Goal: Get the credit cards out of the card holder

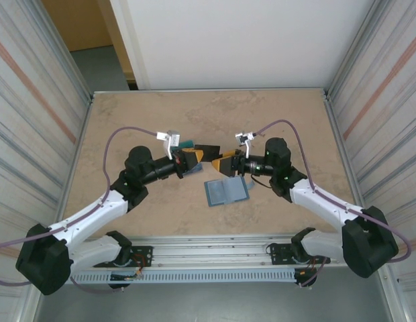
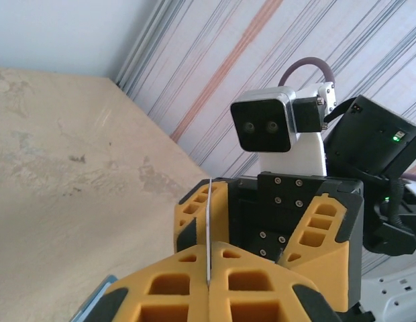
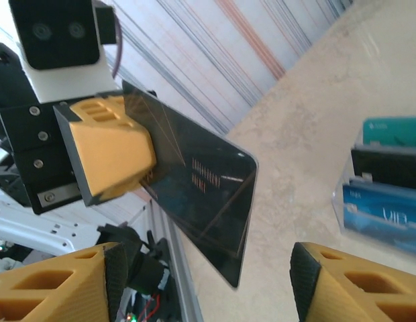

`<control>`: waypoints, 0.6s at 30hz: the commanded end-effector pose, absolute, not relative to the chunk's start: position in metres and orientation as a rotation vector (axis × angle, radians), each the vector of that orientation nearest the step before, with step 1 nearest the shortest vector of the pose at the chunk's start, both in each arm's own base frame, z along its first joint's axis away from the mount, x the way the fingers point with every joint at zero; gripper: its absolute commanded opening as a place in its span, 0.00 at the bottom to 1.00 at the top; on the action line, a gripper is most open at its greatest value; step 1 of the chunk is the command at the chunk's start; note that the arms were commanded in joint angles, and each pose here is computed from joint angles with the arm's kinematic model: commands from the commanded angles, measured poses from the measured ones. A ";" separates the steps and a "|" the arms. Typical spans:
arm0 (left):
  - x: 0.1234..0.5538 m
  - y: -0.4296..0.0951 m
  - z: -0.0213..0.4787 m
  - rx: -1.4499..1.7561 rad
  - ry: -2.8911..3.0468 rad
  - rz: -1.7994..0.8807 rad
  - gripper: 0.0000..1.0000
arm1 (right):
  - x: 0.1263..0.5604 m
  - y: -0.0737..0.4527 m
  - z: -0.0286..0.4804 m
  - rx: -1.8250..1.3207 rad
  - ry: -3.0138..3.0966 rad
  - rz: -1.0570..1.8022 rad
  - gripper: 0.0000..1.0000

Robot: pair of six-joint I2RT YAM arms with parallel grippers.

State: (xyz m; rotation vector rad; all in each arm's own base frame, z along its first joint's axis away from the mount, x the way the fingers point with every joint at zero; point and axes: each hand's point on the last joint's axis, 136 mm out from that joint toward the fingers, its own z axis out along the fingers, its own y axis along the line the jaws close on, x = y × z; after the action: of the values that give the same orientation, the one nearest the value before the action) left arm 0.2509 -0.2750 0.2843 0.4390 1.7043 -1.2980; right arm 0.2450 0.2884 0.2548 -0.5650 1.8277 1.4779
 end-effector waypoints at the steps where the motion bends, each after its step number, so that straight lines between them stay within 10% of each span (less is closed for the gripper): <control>1: 0.250 -0.273 0.299 0.418 1.644 -1.340 0.00 | 0.245 0.297 0.284 -0.608 1.716 1.527 0.62; 13: 0.253 -0.270 0.290 0.402 1.674 -1.344 0.02 | 0.241 0.299 0.294 -0.639 1.673 1.553 0.01; 18: 0.252 -0.265 0.291 0.455 1.701 -1.302 0.33 | 0.239 0.296 0.284 -0.651 1.726 1.511 0.00</control>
State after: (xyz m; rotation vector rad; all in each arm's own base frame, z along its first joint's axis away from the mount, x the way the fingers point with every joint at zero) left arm 0.2560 -0.2677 0.2814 0.4043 1.7145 -1.3158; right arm 0.2434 0.2963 0.2713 -0.6040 1.7579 1.5408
